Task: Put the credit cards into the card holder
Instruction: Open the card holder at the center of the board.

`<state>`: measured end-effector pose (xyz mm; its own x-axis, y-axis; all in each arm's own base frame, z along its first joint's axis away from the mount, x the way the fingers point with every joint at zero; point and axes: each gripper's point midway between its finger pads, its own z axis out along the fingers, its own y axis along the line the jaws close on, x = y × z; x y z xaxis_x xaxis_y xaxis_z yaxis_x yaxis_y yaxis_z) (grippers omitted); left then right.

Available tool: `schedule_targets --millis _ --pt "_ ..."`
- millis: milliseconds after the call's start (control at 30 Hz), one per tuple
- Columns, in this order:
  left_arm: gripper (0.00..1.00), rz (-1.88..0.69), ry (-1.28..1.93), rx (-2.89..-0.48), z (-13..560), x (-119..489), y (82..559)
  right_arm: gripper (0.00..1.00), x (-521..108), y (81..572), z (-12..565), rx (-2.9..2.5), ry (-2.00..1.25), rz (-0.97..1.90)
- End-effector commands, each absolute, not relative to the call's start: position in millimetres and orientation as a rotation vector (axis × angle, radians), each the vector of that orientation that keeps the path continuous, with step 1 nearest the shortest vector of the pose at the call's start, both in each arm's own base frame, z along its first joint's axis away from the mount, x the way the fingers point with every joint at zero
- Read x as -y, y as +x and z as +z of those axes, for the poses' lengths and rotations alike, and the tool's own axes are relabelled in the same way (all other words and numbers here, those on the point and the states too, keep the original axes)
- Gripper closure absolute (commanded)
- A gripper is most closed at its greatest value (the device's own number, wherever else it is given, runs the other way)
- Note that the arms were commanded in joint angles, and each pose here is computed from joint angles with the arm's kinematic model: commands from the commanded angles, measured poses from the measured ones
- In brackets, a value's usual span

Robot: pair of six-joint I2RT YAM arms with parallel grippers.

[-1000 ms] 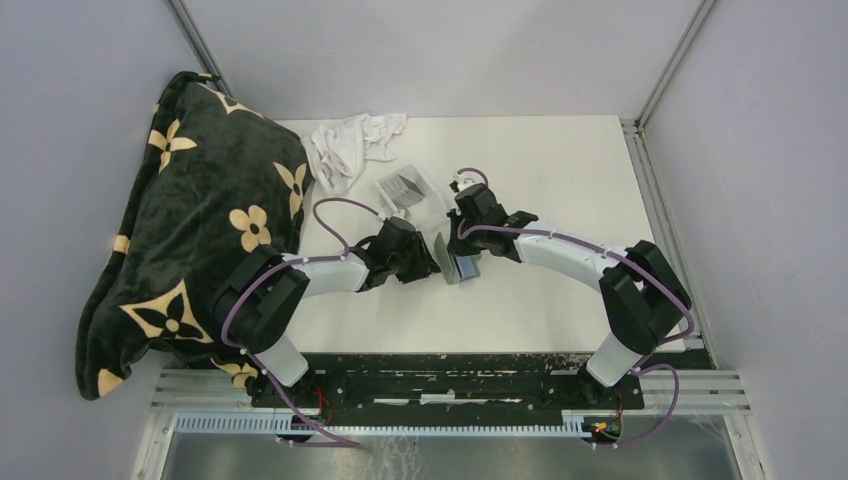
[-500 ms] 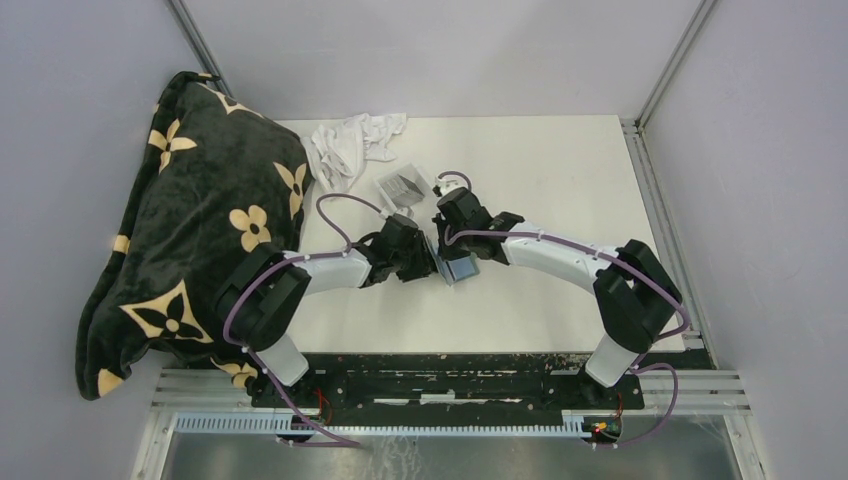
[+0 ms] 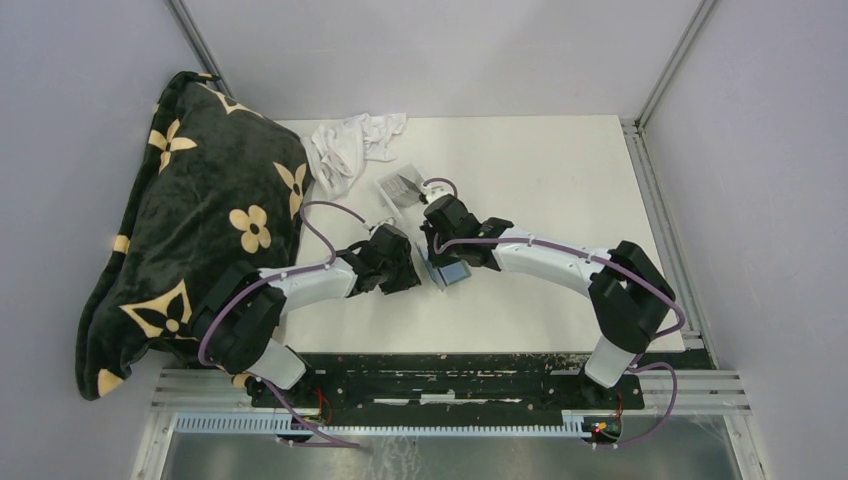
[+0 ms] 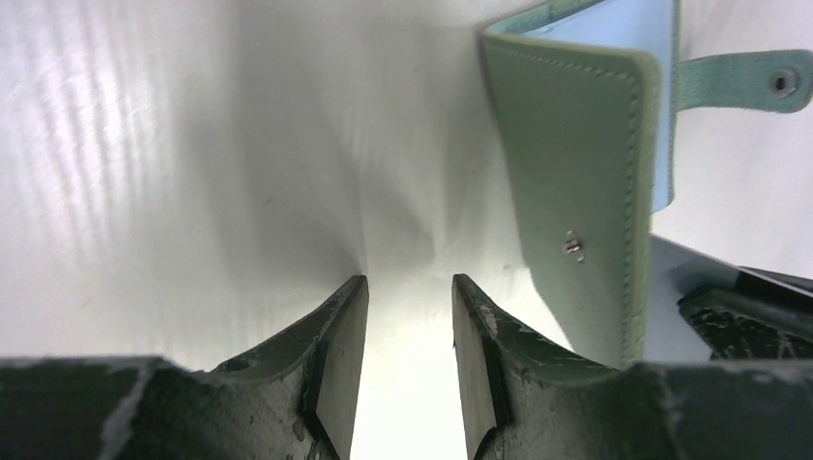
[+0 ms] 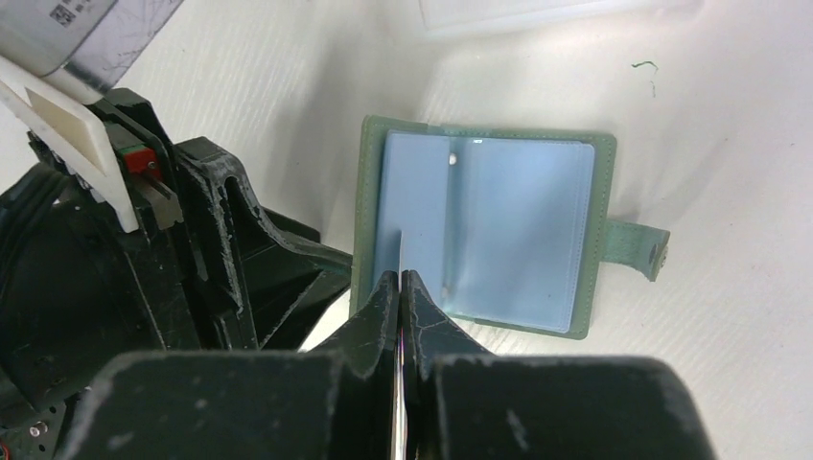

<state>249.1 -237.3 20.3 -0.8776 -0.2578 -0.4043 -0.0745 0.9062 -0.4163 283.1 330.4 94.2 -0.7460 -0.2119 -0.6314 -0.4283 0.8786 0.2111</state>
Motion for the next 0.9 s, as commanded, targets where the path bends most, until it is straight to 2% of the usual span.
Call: schedule_targets --millis 0,633,867 --pt "0.53 -0.293 -0.255 -2.735 -2 191 213 0.99 -346 289 108 -2.357 -0.488 0.446" --pt "0.52 -0.363 -0.36 -2.477 106 185 242 0.99 -375 271 83 -2.347 -0.611 0.363" --pt "0.49 -0.429 -0.419 -2.321 139 184 259 0.99 -376 268 79 -2.349 -0.611 0.352"
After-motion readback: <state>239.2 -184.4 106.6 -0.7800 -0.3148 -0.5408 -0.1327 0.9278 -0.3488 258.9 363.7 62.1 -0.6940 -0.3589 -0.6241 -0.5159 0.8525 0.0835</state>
